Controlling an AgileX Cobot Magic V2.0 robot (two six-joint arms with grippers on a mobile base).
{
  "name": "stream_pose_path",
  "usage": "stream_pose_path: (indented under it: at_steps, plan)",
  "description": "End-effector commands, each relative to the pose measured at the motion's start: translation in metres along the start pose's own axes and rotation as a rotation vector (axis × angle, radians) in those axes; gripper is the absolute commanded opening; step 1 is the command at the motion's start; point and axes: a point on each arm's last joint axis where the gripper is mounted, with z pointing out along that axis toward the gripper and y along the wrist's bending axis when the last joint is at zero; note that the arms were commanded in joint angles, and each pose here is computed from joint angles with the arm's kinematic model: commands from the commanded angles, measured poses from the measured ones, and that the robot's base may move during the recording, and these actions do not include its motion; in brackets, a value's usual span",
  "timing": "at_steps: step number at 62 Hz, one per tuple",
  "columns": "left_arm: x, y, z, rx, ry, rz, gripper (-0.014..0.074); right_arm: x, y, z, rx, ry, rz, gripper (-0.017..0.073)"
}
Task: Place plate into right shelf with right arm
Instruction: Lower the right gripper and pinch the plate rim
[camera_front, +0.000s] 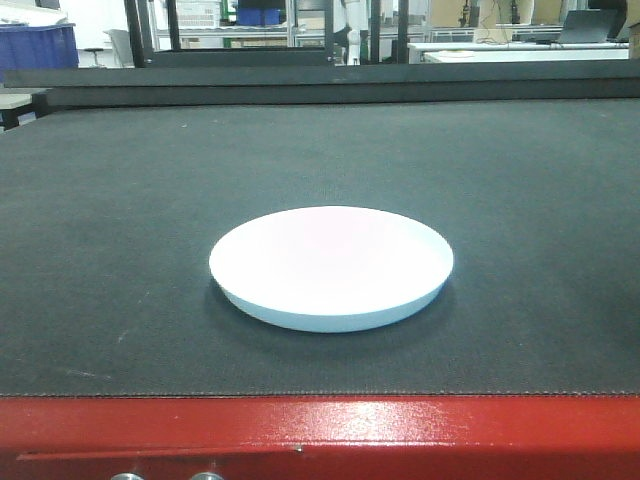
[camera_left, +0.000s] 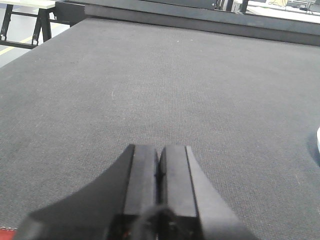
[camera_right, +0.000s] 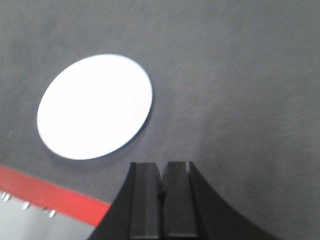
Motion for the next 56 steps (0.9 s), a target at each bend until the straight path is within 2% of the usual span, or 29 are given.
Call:
stream_pose_path:
  at_steps: [1,5,9,15,24,29,46,56]
  plan:
    - [-0.005,-0.001,0.000,0.013,-0.080,-0.008,-0.0047,-0.016,0.009,0.014,-0.056,-0.040,-0.012,0.0055]
    - [-0.005,-0.001,0.000,0.013,-0.080,-0.008,-0.0047,-0.018,0.016,0.037,-0.089,0.004,-0.033,0.0062]
    - [-0.005,-0.001,0.000,0.013,-0.080,-0.008,-0.0047,-0.020,0.025,0.064,-0.111,0.022,-0.053,0.0108]
    - [-0.005,-0.001,0.000,0.013,-0.080,-0.008,-0.0047,-0.018,0.034,0.103,-0.119,0.057,-0.089,0.0263]
    - [-0.005,-0.001,0.000,0.013,-0.080,-0.008,-0.0047,-0.015,0.032,0.149,-0.095,0.152,-0.078,0.0547]
    - [-0.005,-0.001,0.000,0.013,-0.080,-0.008,-0.0047,-0.016,0.032,0.170,-0.089,0.203,-0.074,0.0632]
    - [-0.005,-0.001,0.000,0.013,-0.080,-0.008,-0.0047,-0.028,0.034,0.216,-0.090,0.294,-0.075,0.0624]
    - [-0.005,-0.001,0.000,0.013,-0.080,-0.008,-0.0047,-0.025,0.030,0.223,-0.069,0.332,-0.118,0.0624]
